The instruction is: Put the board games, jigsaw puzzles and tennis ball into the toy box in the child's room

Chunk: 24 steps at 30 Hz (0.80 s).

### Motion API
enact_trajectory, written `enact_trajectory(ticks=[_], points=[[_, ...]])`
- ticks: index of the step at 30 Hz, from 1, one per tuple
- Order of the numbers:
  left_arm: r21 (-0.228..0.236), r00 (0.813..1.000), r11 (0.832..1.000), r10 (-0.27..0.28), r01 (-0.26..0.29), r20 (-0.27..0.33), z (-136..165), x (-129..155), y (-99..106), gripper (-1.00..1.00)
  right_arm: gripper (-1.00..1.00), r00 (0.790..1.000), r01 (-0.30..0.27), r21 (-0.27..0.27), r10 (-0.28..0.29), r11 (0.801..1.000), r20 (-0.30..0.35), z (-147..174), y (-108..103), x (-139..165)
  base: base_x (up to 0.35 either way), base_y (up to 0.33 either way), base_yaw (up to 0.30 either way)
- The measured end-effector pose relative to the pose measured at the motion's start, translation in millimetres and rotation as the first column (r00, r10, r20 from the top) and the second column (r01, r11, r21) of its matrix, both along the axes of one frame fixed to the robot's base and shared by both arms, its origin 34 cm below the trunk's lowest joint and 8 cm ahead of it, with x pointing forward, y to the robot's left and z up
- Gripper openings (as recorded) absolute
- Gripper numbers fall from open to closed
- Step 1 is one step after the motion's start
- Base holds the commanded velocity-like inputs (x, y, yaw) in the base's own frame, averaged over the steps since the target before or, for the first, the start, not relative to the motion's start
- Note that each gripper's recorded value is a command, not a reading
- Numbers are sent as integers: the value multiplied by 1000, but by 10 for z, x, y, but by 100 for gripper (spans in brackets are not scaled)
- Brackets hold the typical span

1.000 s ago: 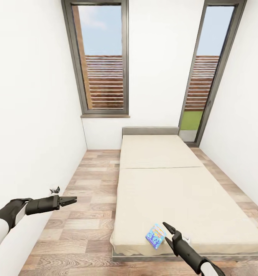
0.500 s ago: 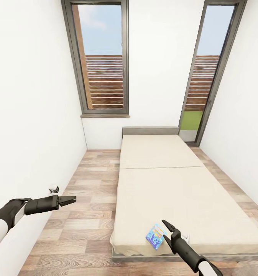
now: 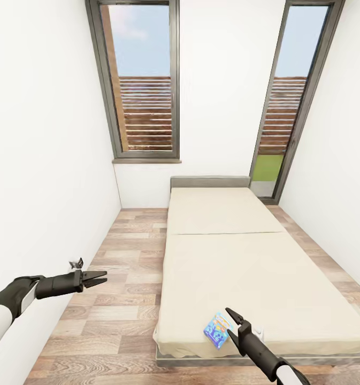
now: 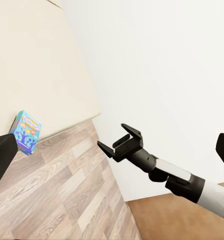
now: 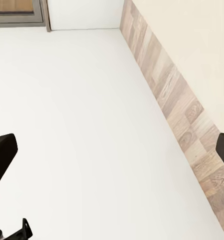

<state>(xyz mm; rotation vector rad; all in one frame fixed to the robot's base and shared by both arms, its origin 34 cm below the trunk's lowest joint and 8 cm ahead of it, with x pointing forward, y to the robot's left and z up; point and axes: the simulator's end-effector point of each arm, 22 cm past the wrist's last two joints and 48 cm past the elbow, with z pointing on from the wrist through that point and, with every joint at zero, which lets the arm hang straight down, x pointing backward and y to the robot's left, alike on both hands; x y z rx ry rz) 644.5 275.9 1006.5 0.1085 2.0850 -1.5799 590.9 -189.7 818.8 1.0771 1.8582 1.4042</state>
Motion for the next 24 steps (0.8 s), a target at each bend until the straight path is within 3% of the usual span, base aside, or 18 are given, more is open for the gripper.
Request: enact_trajectory(ticks=[24], points=[[-4,1000,1000,-2,2,-3,-221,76,-19,100,100,996,5,-28,-8,1000,-86,-448,-61,-36,0,0,0]])
